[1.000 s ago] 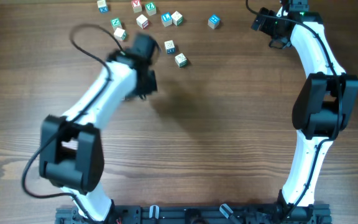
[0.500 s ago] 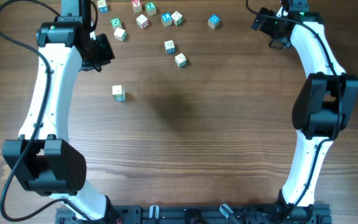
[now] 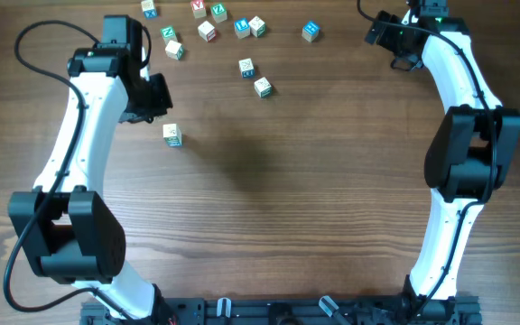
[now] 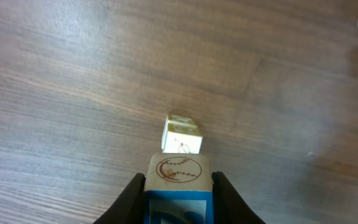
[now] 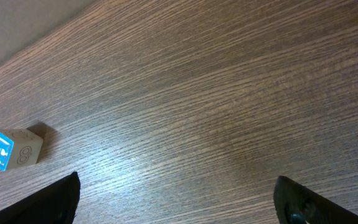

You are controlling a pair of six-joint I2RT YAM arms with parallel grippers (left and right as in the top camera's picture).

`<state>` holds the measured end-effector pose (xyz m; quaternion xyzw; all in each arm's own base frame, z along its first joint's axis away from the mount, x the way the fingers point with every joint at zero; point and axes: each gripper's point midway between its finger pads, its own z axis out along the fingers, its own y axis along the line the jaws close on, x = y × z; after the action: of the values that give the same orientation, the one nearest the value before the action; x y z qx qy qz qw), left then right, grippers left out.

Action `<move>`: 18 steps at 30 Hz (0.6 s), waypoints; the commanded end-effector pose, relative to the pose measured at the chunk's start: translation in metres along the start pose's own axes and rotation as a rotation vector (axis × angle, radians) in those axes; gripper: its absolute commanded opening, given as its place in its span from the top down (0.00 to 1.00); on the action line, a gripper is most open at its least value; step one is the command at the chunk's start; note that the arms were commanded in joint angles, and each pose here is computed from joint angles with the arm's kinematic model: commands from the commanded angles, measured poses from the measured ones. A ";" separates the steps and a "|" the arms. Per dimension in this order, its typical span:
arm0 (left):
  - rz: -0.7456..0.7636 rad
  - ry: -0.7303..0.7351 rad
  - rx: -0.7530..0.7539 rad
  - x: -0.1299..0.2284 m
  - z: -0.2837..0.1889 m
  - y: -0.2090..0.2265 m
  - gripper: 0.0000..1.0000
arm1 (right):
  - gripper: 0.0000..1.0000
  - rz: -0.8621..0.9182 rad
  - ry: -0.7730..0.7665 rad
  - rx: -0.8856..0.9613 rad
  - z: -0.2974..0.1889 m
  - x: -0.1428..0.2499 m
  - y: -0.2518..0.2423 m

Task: Form a tower
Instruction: 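Carry the blue '2' block with the left gripper above the stack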

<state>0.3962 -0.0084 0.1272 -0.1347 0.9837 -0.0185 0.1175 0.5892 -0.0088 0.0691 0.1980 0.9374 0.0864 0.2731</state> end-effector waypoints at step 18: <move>0.129 0.055 0.061 0.024 0.040 -0.007 0.83 | 0.00 -0.015 -0.041 -0.013 -0.018 -0.012 0.008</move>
<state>0.3878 -0.0138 0.0901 -0.0931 0.9897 -0.0287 0.1051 0.5892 -0.0088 0.0691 0.1980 0.9374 0.0864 0.2731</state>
